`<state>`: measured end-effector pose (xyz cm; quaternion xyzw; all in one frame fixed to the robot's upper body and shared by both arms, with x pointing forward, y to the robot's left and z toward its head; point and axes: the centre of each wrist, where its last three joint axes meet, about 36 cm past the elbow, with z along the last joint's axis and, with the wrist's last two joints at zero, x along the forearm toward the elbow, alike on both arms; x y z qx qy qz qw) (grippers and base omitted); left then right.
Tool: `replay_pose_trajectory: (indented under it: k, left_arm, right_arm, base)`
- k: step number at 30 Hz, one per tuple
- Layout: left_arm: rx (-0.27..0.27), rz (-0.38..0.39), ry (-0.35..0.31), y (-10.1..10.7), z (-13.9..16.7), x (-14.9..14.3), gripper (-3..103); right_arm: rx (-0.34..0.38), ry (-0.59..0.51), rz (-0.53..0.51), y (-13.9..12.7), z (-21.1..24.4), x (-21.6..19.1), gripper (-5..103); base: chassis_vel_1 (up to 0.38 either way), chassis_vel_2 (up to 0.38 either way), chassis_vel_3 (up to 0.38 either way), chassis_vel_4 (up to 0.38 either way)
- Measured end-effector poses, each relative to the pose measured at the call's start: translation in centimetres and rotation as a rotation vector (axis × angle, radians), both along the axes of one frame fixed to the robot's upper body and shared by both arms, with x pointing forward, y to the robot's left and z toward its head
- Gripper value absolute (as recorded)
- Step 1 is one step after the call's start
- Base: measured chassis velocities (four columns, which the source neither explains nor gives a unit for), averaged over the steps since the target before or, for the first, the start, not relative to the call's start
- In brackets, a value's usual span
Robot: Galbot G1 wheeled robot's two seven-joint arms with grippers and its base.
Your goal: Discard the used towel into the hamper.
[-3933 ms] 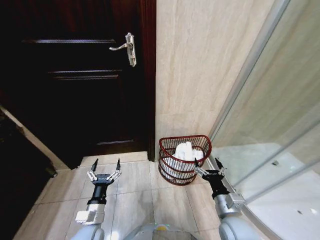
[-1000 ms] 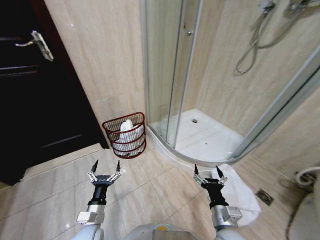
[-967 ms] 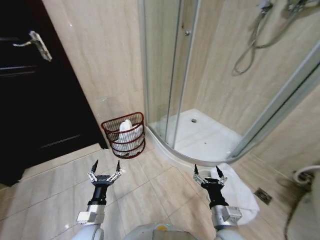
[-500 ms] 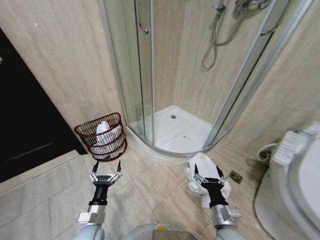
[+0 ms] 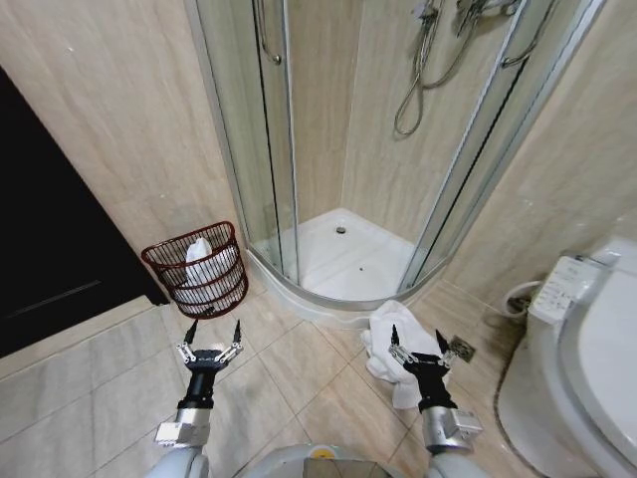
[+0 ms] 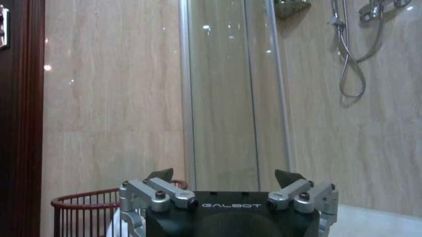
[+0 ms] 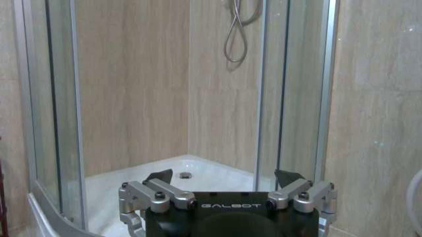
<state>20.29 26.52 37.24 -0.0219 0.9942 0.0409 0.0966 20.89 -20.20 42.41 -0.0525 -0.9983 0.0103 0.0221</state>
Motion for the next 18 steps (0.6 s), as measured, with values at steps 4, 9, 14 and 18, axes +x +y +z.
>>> replay_pose_trajectory:
  k: [4,9,14,18]
  left_arm:
    - [0.002,0.001,-0.001,0.05,-0.06,-0.04,100]
    - [0.003,0.000,-0.005,0.05,-0.08,-0.06,100]
    - [0.003,-0.001,-0.012,0.03,-0.12,-0.02,100]
    - [0.002,-0.001,-0.021,0.01,-0.17,0.09,100]
  right_arm:
    - [0.001,0.000,-0.002,0.02,-0.04,-0.11,100]
    - [0.001,-0.002,-0.011,0.03,-0.03,-0.20,100]
    - [0.005,-0.008,-0.026,0.03,0.15,-0.19,100]
    - [0.015,-0.013,-0.028,0.00,0.19,-0.18,100]
  base:
    - [0.000,0.000,0.000,0.000]
    - [0.000,0.000,0.000,0.000]
    - [0.000,0.000,0.000,0.000]
    - [0.000,0.000,0.000,0.000]
